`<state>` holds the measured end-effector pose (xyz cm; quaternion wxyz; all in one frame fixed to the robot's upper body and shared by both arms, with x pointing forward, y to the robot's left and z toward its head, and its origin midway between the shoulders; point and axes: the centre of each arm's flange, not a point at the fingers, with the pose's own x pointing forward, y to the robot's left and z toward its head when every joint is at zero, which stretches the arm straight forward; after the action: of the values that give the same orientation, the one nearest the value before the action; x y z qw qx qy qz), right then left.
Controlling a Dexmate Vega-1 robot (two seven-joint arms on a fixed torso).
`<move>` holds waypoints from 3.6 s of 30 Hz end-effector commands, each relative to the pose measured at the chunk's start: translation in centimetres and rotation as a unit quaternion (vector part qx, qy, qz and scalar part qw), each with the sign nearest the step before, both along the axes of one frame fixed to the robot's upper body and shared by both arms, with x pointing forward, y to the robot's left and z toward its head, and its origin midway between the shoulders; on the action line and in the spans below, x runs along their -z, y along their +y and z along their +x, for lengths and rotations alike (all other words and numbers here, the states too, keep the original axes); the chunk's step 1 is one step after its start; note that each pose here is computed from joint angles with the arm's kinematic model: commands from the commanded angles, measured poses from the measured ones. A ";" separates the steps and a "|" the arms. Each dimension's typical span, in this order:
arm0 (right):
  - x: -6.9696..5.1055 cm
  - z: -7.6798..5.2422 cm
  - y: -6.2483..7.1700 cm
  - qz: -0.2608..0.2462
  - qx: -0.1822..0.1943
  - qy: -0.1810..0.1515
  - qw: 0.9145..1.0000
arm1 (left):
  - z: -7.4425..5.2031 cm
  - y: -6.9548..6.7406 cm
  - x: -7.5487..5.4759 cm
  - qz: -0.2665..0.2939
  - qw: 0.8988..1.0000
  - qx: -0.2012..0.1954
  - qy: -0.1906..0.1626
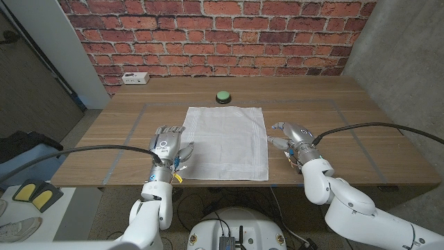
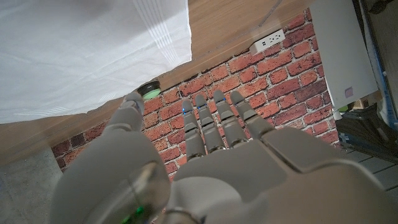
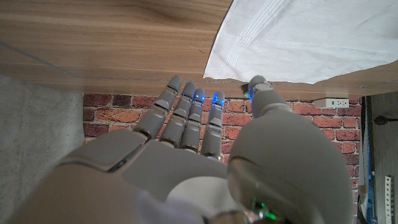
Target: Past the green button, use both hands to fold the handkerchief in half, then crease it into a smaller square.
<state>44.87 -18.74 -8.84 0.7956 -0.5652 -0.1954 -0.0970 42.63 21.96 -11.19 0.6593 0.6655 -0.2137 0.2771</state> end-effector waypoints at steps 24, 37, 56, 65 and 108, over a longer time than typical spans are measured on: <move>1.0 -2.7 1.4 -0.040 0.041 0.071 0.996 | -1.5 -0.7 0.2 0.062 0.992 -0.099 0.052; 1.5 -2.4 1.7 -0.057 0.050 0.122 0.990 | -1.4 -0.3 -0.3 0.059 0.980 -0.139 0.129; 2.0 -2.5 2.5 -0.064 0.052 0.181 0.980 | -0.3 -0.1 -1.1 0.073 0.963 -0.161 0.204; 2.5 -2.4 3.0 -0.066 0.057 0.210 0.974 | 0.1 0.0 -0.8 0.078 0.955 -0.165 0.234; 2.4 -2.3 4.5 -0.058 0.022 0.193 0.979 | 3.9 0.9 2.5 0.077 0.955 -0.135 0.254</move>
<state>42.52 -14.56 -11.55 0.7833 -0.6209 -0.0298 -0.0037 44.85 22.35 -12.54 0.5808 0.7936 0.0351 0.1778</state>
